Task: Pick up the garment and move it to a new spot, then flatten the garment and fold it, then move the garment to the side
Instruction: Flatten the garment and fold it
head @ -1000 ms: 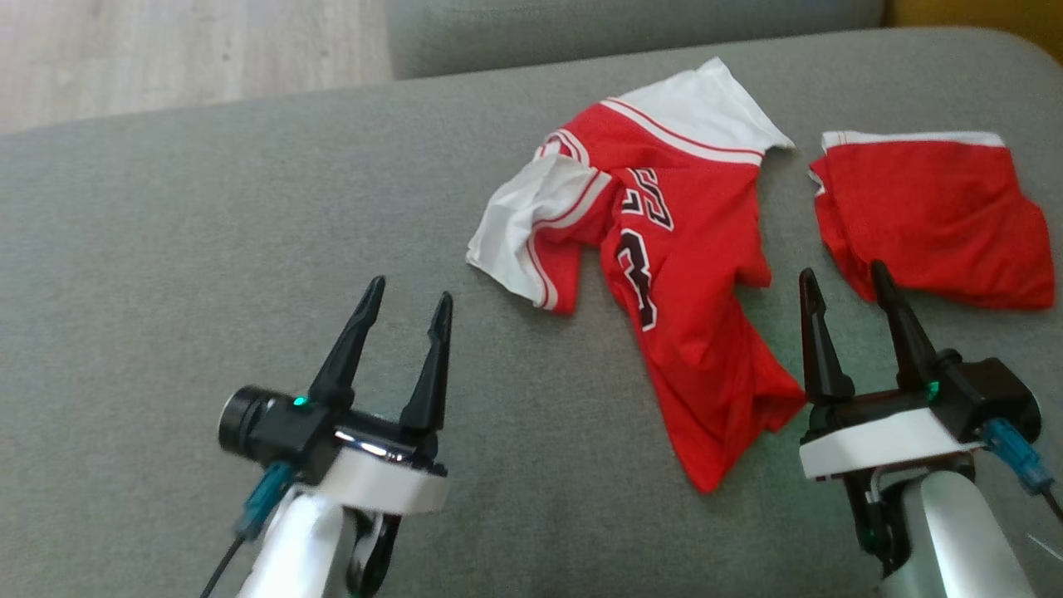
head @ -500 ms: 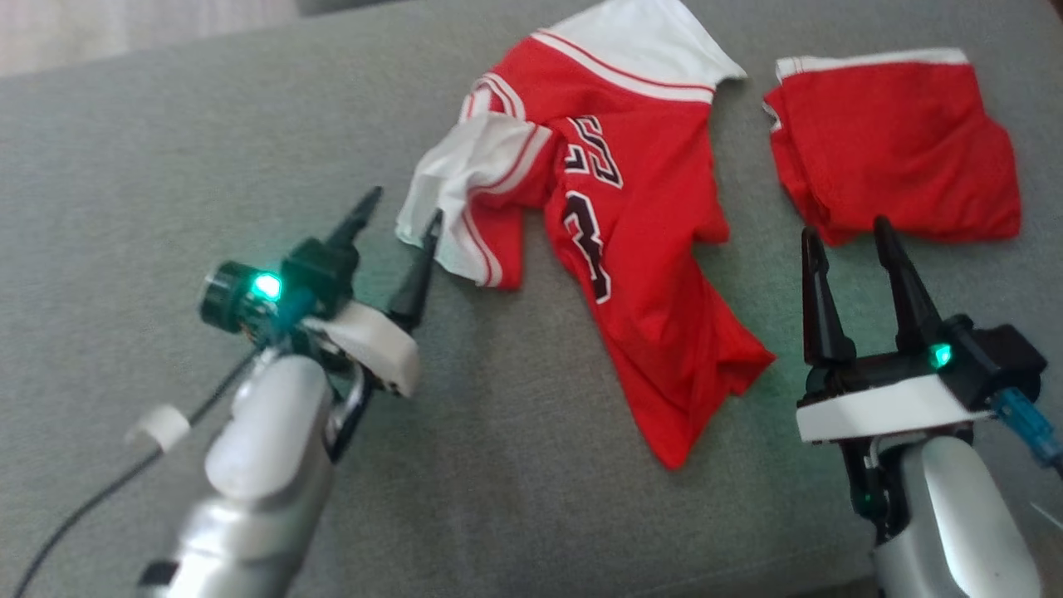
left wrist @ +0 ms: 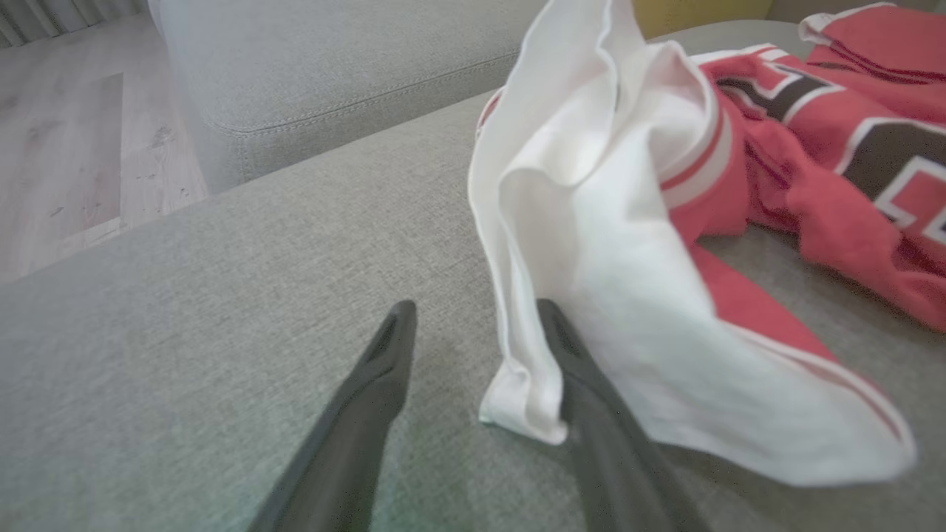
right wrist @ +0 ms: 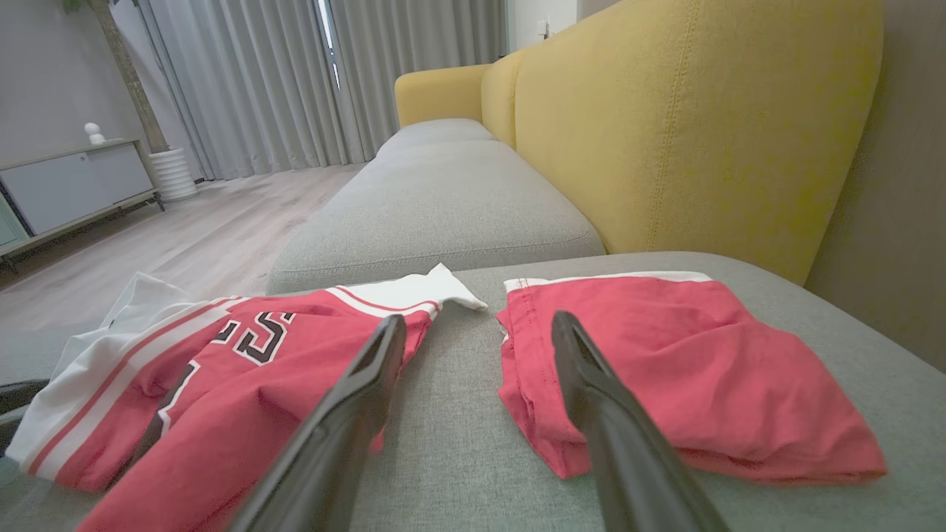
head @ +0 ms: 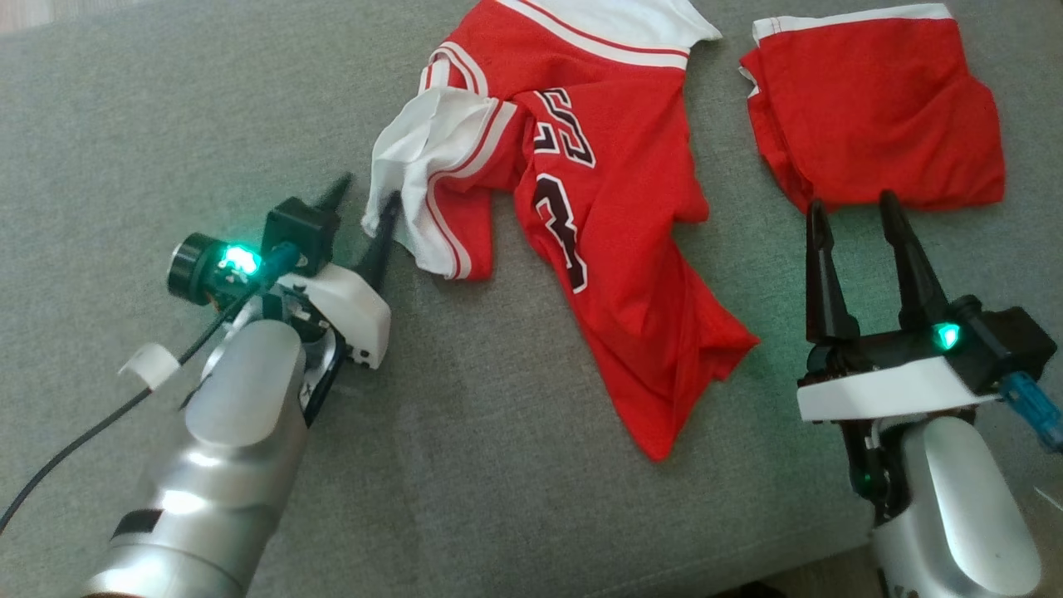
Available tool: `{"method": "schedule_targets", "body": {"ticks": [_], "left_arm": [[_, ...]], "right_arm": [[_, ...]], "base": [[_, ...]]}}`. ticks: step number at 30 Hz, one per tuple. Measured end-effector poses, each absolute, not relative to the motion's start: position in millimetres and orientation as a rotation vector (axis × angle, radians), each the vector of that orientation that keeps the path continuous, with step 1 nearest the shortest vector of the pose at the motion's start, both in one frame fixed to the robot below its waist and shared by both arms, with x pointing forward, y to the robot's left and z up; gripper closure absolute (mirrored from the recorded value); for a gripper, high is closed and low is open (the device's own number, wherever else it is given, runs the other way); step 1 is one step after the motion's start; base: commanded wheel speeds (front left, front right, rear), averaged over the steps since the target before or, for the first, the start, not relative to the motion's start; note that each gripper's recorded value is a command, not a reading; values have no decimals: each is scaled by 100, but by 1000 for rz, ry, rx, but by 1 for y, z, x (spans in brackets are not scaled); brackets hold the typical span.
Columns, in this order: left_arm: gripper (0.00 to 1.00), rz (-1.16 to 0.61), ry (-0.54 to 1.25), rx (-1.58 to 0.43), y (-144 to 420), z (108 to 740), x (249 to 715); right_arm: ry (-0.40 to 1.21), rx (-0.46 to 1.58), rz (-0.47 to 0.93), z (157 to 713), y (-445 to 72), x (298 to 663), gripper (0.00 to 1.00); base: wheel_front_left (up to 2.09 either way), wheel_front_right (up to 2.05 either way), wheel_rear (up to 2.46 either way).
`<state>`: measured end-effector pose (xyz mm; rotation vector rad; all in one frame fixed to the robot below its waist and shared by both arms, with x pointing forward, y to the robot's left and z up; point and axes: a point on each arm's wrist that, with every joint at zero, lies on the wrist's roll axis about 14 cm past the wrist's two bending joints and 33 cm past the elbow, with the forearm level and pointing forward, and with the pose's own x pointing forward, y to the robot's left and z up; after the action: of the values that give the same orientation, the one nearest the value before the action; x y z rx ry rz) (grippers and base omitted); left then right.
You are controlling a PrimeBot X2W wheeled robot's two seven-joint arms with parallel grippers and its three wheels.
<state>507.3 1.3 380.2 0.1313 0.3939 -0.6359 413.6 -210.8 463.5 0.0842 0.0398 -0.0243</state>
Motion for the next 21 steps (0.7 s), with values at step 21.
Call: {"method": "schedule_targets", "body": {"ticks": [21], "left_arm": [[100,-392,-238,229,90,569,541]], "right_arm": [[-23,116,82,484,-173,426,0]], "base": [[0,0,0]]}}
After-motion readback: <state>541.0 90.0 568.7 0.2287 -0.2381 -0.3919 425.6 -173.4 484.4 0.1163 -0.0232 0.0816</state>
